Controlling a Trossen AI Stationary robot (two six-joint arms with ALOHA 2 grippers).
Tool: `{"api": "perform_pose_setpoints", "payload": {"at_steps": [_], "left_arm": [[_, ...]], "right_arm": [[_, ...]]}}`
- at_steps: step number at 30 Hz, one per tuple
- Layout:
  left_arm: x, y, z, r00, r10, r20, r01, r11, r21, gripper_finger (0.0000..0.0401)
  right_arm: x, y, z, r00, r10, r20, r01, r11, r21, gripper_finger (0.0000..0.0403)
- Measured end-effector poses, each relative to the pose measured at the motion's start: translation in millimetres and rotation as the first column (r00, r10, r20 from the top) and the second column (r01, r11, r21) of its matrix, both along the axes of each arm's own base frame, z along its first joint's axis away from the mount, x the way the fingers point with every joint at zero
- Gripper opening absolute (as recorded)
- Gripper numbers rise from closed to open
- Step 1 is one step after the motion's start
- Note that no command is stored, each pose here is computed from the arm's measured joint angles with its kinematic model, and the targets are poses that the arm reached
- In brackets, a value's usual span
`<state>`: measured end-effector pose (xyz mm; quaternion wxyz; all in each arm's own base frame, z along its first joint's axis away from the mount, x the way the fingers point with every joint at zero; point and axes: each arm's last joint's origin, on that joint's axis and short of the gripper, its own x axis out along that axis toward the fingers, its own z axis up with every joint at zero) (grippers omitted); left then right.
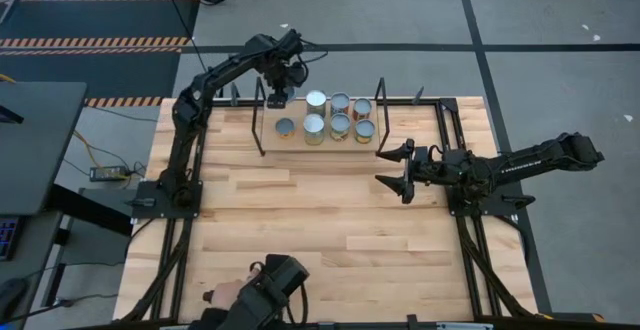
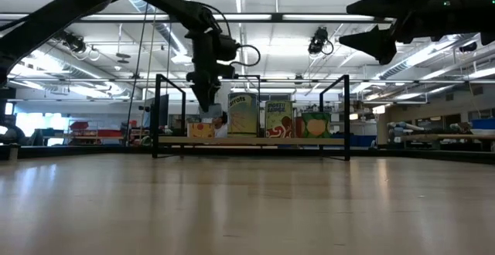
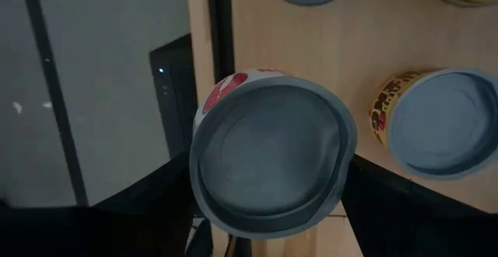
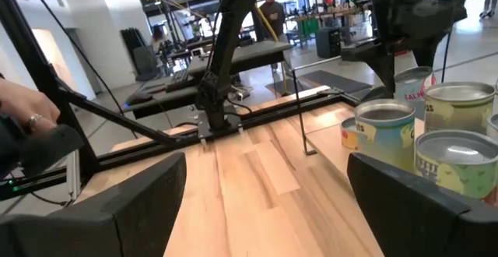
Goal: Pick and place cans onto a shelf
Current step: Put the canned salmon on the shelf
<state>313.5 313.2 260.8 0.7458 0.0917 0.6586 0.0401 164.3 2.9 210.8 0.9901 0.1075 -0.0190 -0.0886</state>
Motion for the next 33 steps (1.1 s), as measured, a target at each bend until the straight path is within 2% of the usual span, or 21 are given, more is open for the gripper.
{"api": "perform_pose_setpoints", "payload": {"at_steps": [8, 20, 28, 33], "left_arm": [[3, -2, -19, 0.997, -0.006, -0.081, 0.000, 0.998, -0.065, 0.0275], [2, -2, -19, 0.995, 0.028, -0.091, -0.032, 0.998, -0.053, 0.0275], [5, 7, -38, 0.991, 0.039, -0.131, -0.045, 0.998, -0.044, 0.0275], [7, 9, -49, 0.989, 0.034, -0.144, -0.044, 0.997, -0.070, 0.0275]], "right_arm": [[0, 4, -1, 1.000, 0.029, -0.008, -0.029, 0.999, 0.019, 0.0363], [0, 7, -2, 0.999, 0.047, -0.015, -0.047, 0.999, 0.020, 0.0363], [0, 7, -2, 0.999, 0.047, -0.015, -0.047, 0.999, 0.018, 0.0363], [0, 7, -2, 0.999, 0.041, -0.017, -0.040, 0.999, 0.021, 0.0363]]}}
